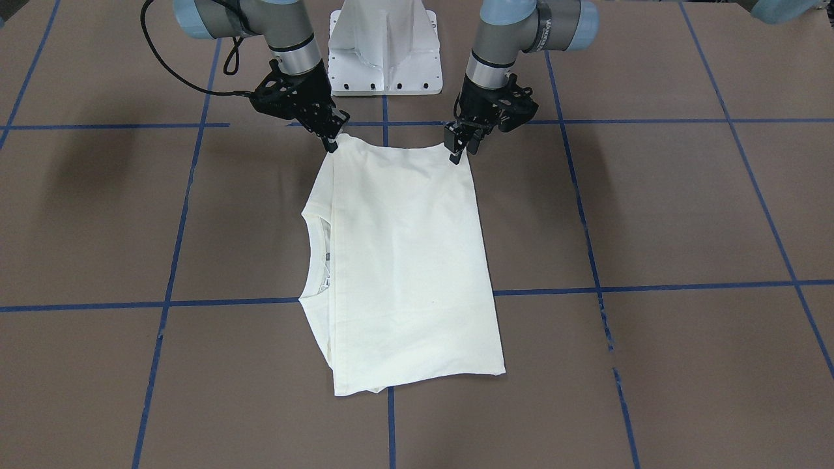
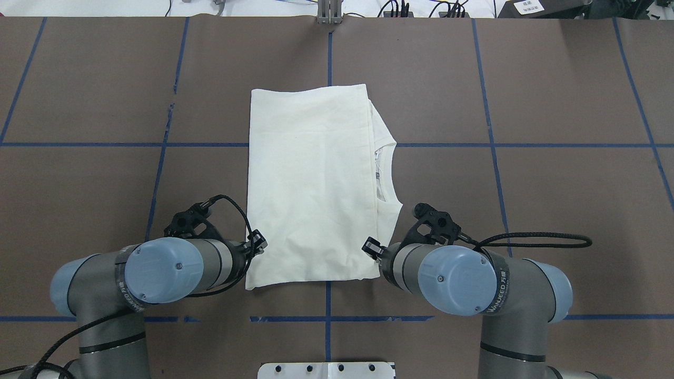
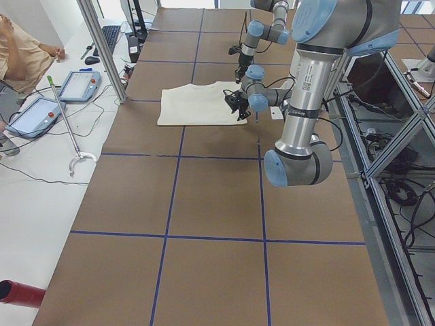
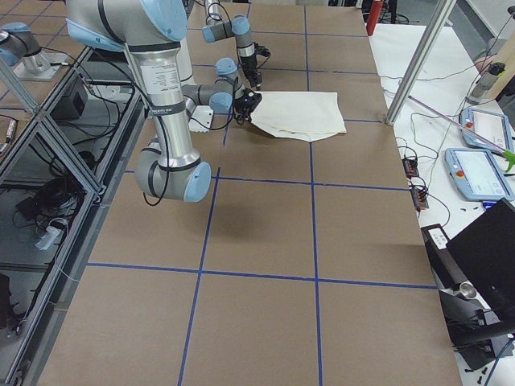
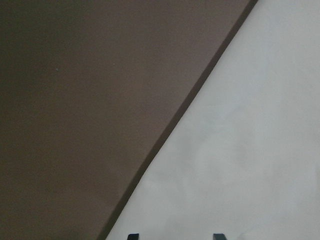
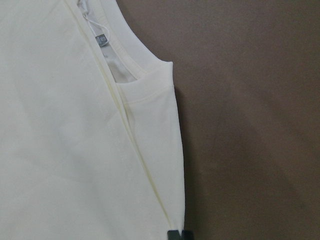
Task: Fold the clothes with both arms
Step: 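Move both grippers to the shirt edge nearest the robot and grasp it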
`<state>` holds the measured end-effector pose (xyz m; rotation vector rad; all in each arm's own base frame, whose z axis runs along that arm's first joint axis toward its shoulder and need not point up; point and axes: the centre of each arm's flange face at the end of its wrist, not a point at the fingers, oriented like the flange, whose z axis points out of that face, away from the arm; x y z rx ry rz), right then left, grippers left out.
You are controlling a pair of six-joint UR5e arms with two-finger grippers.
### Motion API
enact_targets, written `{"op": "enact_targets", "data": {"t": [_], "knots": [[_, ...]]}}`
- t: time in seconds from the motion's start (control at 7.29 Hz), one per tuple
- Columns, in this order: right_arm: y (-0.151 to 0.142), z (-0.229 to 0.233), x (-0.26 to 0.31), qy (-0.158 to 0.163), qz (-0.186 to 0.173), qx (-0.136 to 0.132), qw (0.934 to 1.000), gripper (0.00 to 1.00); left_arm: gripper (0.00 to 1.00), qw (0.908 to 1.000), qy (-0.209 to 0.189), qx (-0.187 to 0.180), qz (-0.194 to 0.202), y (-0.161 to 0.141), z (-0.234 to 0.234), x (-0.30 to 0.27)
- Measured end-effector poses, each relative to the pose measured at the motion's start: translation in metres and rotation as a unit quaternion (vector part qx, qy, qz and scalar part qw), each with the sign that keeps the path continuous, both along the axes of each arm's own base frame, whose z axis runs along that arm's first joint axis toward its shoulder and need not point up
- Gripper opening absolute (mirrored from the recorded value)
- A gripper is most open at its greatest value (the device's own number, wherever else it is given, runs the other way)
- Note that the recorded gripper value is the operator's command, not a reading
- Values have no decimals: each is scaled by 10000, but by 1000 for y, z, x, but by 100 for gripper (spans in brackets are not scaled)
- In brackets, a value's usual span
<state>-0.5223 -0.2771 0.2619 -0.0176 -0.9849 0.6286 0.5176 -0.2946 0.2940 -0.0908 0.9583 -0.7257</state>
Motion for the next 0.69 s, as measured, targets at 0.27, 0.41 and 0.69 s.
{"op": "enact_targets", "data": {"t": [0.27,0.41,0.69], "knots": [[0,0,0,2,-2,6,10000,0,58,9999,-55,-70,49,9,8,4],[0,0,0,-1,-4,8,10000,0,58,9999,-52,-98,93,16,8,8],[0,-1,0,-7,-4,10,10000,0,53,9997,-47,-136,180,28,8,14]]}}
